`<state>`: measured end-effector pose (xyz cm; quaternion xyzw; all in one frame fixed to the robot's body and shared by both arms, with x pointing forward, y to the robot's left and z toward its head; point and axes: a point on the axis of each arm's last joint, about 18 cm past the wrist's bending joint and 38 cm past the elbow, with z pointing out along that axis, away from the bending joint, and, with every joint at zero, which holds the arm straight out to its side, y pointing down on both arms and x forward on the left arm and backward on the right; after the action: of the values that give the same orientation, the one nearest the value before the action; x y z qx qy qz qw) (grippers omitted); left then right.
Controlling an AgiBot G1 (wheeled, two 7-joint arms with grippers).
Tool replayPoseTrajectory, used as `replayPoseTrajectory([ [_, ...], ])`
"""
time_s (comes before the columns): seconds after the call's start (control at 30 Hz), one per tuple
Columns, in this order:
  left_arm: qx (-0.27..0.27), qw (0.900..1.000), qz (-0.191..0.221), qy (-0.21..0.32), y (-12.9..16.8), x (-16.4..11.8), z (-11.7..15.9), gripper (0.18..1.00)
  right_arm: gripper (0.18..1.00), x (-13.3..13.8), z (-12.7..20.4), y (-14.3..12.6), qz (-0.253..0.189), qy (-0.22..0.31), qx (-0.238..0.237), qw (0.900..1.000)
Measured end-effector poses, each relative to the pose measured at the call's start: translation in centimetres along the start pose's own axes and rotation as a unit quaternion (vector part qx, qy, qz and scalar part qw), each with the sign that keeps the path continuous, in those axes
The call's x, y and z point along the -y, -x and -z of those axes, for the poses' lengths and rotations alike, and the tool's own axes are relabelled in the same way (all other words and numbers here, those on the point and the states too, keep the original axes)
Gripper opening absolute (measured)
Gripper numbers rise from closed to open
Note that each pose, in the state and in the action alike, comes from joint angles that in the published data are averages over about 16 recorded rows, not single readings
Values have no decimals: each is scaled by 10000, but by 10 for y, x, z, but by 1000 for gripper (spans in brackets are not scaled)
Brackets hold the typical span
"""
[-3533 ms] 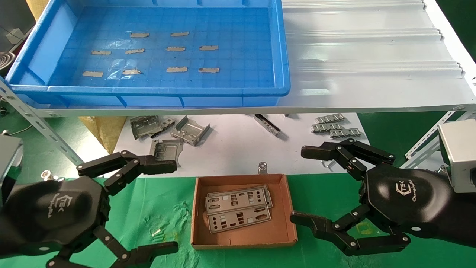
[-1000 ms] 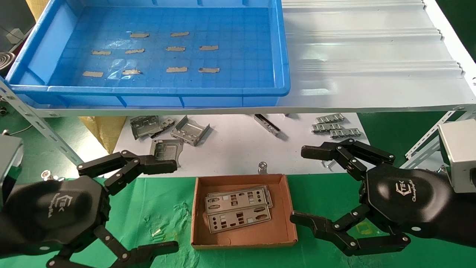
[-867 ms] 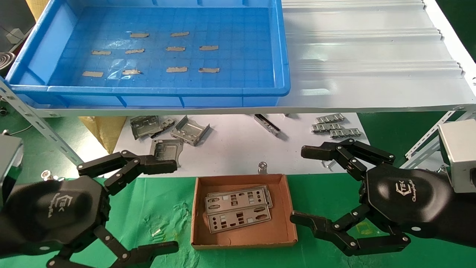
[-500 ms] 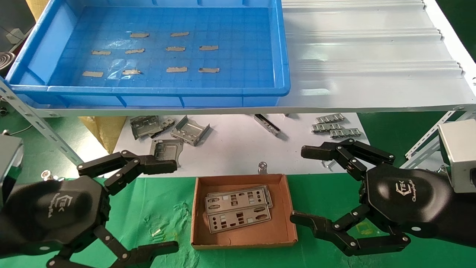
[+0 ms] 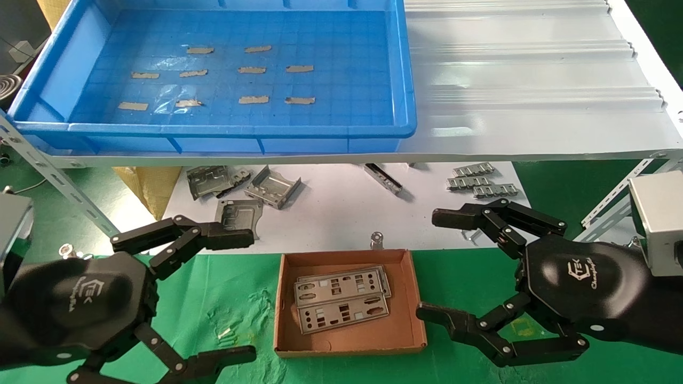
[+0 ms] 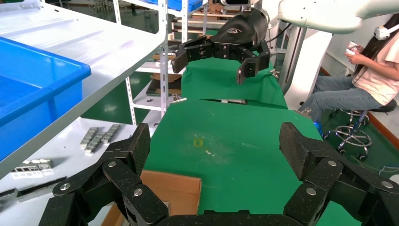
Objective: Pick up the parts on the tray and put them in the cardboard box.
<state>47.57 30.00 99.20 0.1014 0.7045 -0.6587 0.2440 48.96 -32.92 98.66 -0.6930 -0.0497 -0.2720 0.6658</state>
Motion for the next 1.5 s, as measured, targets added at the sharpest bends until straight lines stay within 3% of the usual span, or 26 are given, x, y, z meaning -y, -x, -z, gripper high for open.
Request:
replayPoseTrajectory([
  [1.5,0,10000,0,0,0,0,0,1001,1000,0,0,0,0,0,0,10000],
])
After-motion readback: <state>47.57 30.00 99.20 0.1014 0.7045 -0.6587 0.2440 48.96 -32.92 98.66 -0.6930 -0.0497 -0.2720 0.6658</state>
